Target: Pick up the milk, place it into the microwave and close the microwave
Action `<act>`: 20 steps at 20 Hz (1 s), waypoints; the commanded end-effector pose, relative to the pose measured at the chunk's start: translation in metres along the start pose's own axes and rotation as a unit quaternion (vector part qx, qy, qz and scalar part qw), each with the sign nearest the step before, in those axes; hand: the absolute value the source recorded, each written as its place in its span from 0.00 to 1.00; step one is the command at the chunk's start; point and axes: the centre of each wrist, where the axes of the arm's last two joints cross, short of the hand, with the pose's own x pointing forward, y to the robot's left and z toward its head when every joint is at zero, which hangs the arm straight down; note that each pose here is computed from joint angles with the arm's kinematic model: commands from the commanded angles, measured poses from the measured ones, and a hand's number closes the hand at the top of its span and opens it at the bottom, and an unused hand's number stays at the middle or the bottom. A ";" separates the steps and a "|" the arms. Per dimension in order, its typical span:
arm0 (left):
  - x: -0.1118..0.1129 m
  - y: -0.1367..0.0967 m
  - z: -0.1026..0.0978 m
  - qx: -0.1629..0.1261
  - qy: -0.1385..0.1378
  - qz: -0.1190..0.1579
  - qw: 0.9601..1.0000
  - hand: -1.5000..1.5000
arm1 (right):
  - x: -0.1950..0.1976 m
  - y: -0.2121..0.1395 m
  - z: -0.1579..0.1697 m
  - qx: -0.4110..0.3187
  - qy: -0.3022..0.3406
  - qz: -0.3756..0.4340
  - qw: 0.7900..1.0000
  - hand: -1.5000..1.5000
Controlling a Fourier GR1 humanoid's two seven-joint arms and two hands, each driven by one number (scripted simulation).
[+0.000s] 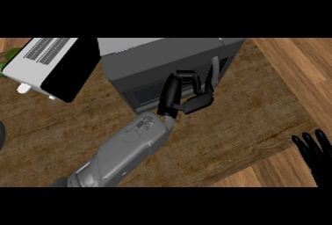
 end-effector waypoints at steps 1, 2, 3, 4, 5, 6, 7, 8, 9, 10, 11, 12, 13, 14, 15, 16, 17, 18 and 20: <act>0.008 0.005 -0.019 0.007 -0.011 -0.005 1.000 1.00 | 0.006 0.000 -0.003 0.020 -0.008 -0.011 1.000 0.00; 0.007 0.004 -0.019 0.008 -0.011 -0.004 1.000 1.00 | 0.008 0.000 -0.004 0.020 -0.012 -0.012 1.000 0.00; 0.006 0.005 -0.019 0.006 -0.011 -0.005 1.000 1.00 | 0.009 -0.001 -0.003 0.018 -0.013 -0.013 1.000 0.00; 0.009 0.004 -0.021 0.006 -0.013 -0.002 1.000 1.00 | 0.010 0.000 -0.003 0.019 -0.011 -0.013 1.000 0.00; 0.006 0.005 -0.019 0.014 -0.012 -0.002 1.000 1.00 | 0.016 -0.003 -0.007 0.028 -0.020 -0.004 0.999 0.00; 0.004 0.005 -0.018 0.015 -0.012 -0.005 1.000 1.00 | 0.019 -0.003 -0.009 0.028 -0.024 0.000 0.999 0.00; 0.006 0.005 -0.020 0.017 -0.016 0.000 1.000 1.00 | 0.019 -0.005 -0.007 0.027 -0.020 -0.002 0.999 0.00; 0.004 0.006 -0.019 0.018 -0.017 -0.003 1.000 1.00 | 0.021 -0.003 -0.008 0.032 -0.025 -0.002 0.999 0.00; 0.004 0.006 -0.019 0.018 -0.015 0.002 1.000 1.00 | 0.023 -0.005 -0.010 0.033 -0.022 0.004 0.999 0.00; 0.003 0.007 -0.019 0.021 -0.020 -0.002 1.000 1.00 | 0.024 -0.002 -0.008 0.035 -0.022 -0.005 0.999 0.00; 0.006 0.007 -0.021 0.022 -0.019 0.003 1.000 1.00 | 0.024 -0.004 -0.006 0.028 -0.017 -0.001 0.999 0.00; 0.007 0.005 -0.021 0.022 -0.021 0.004 1.000 1.00 | 0.023 -0.002 -0.006 0.030 -0.017 -0.009 0.999 0.00; 0.009 0.004 -0.022 0.021 -0.024 0.006 0.999 1.00 | 0.023 -0.001 -0.006 0.031 -0.021 -0.022 0.999 0.00; 0.004 0.006 -0.020 0.025 -0.022 -0.002 0.999 1.00 | 0.025 0.000 -0.007 0.036 -0.026 -0.029 0.999 0.00; 0.007 0.004 -0.021 0.023 -0.025 0.001 0.999 1.00 | 0.024 -0.001 -0.006 0.034 -0.024 -0.029 0.999 0.00; 0.005 0.006 -0.021 0.027 -0.023 0.001 0.999 1.00 | 0.024 0.001 -0.004 0.026 -0.023 -0.036 0.999 0.00; 0.003 0.005 -0.019 0.026 -0.028 -0.002 0.999 1.00 | 0.027 0.000 -0.007 0.034 -0.025 -0.034 0.998 0.00; 0.003 0.006 -0.020 0.029 -0.022 0.002 0.999 1.00 | 0.026 0.000 -0.002 0.028 -0.019 -0.035 0.999 0.00; 0.005 0.005 -0.021 0.030 -0.027 0.006 0.999 1.00 | 0.026 0.000 -0.003 0.029 -0.019 -0.042 0.999 0.00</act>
